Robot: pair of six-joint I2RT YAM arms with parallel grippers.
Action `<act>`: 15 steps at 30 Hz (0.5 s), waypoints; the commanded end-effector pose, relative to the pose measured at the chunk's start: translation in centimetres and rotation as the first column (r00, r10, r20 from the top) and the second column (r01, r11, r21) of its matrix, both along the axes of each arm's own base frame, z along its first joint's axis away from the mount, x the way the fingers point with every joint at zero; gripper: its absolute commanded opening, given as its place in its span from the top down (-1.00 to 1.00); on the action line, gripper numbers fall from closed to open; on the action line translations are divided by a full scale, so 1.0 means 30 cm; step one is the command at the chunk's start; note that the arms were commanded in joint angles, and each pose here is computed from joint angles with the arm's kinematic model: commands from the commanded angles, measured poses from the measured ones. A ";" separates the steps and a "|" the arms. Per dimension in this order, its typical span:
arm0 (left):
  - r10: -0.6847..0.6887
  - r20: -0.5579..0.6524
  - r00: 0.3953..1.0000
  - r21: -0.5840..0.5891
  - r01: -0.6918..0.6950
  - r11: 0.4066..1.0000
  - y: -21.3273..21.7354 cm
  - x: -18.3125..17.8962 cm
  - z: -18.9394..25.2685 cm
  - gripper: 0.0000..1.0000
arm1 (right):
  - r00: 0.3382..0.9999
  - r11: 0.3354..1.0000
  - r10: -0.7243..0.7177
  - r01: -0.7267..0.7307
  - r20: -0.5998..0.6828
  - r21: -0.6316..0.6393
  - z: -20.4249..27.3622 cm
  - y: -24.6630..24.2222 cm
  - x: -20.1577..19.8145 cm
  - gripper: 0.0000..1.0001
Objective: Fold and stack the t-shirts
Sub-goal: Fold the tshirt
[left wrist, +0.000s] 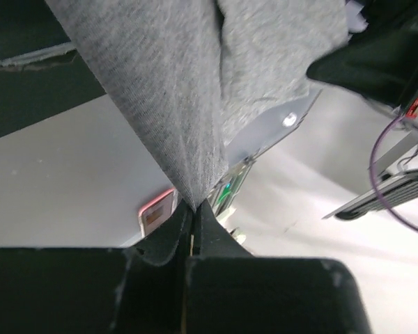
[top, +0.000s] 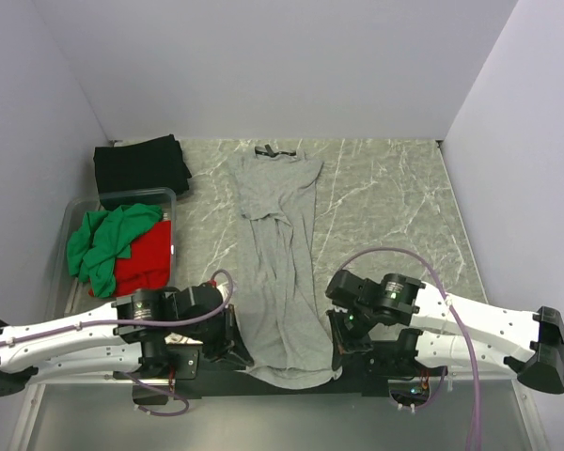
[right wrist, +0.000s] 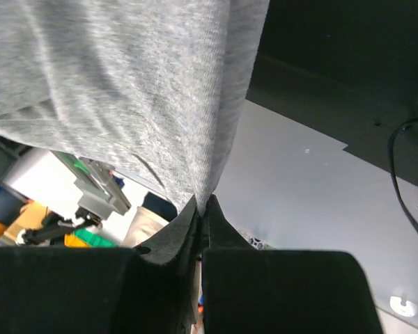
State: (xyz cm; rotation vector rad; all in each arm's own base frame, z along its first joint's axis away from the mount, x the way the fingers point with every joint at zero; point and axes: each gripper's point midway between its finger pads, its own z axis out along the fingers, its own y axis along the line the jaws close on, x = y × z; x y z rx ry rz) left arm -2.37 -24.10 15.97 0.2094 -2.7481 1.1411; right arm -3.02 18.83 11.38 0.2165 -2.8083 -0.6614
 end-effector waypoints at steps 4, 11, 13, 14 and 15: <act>0.168 0.065 0.984 -0.027 -0.167 0.986 0.020 0.133 0.044 0.99 | 0.989 0.994 -0.098 0.103 0.114 -0.040 0.067 0.031 0.136 1.00; 0.144 0.177 0.974 0.041 -0.153 0.987 0.049 0.352 0.024 0.99 | 0.970 0.987 -0.139 0.152 0.201 -0.048 0.111 0.043 0.324 1.00; 0.098 0.216 0.971 0.070 -0.116 0.991 0.050 0.407 0.021 0.99 | 0.967 0.987 -0.136 0.150 0.215 -0.054 0.117 0.060 0.375 1.00; 0.118 0.225 0.967 0.079 -0.139 0.987 0.062 0.449 0.018 0.99 | 0.964 0.987 -0.134 0.152 0.232 -0.059 0.117 0.063 0.398 1.00; 0.118 0.234 0.965 0.084 -0.141 0.986 0.065 0.473 0.016 0.99 | 0.965 0.985 -0.129 0.151 0.229 -0.082 0.106 0.068 0.417 1.00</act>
